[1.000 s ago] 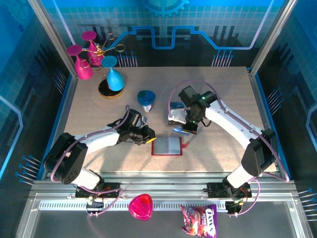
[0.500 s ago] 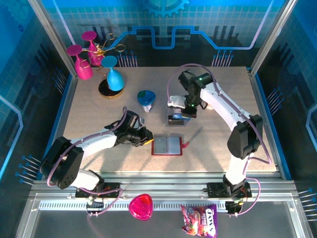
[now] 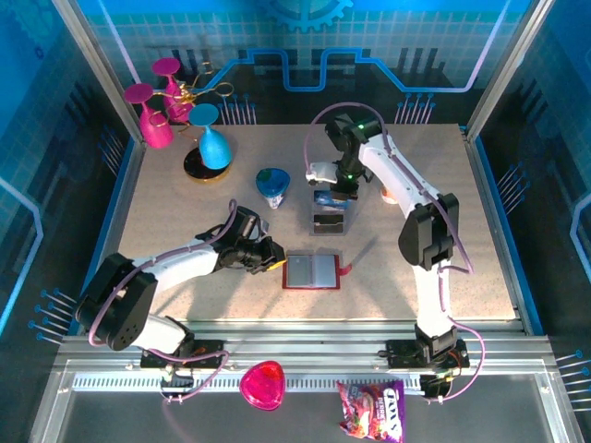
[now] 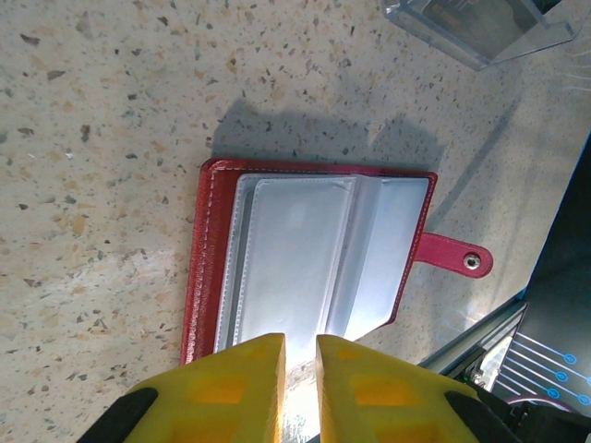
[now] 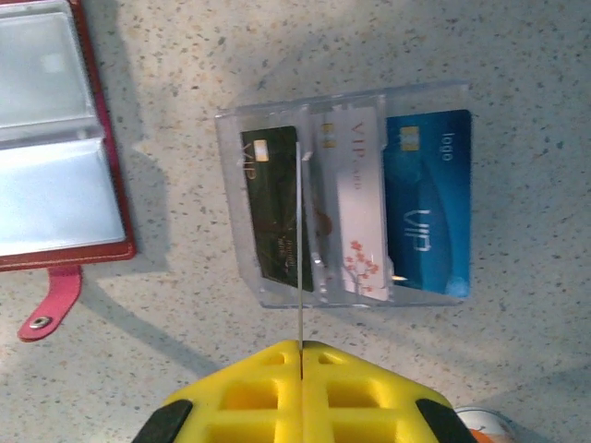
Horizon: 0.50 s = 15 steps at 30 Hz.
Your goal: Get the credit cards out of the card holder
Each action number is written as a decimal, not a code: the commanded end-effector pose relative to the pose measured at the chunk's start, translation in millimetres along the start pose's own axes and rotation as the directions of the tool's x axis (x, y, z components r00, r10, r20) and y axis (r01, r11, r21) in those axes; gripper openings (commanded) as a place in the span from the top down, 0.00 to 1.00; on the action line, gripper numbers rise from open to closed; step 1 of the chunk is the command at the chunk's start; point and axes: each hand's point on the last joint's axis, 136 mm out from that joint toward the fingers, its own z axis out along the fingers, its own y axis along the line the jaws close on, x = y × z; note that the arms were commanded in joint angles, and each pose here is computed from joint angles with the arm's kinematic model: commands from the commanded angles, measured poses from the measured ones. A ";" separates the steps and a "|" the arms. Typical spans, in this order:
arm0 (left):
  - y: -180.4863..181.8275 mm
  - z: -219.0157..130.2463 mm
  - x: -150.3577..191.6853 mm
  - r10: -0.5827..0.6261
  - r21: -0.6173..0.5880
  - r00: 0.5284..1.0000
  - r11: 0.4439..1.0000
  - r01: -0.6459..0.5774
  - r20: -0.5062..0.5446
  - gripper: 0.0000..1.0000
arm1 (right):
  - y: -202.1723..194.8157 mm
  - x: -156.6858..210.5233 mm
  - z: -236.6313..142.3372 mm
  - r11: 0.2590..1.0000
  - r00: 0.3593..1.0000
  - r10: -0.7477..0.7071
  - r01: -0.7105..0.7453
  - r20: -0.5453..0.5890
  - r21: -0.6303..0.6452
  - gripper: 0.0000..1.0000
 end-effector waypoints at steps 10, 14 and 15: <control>1.3 10.4 -5.2 -0.042 -0.021 0.999 0.999 0.041 -0.030 0.84 | -28.0 5.6 3.3 0.999 0.999 -0.029 0.028 -0.025 -0.018 1.00; 0.1 11.2 -6.3 -0.044 -0.019 0.999 0.999 0.043 -0.031 0.84 | -32.1 4.4 12.0 0.999 0.999 -0.041 0.040 -0.028 -0.026 1.00; 0.1 11.5 -5.8 -0.044 -0.021 0.998 0.999 0.044 -0.034 0.84 | -33.4 4.2 14.5 0.999 0.999 -0.043 0.042 -0.029 -0.028 1.00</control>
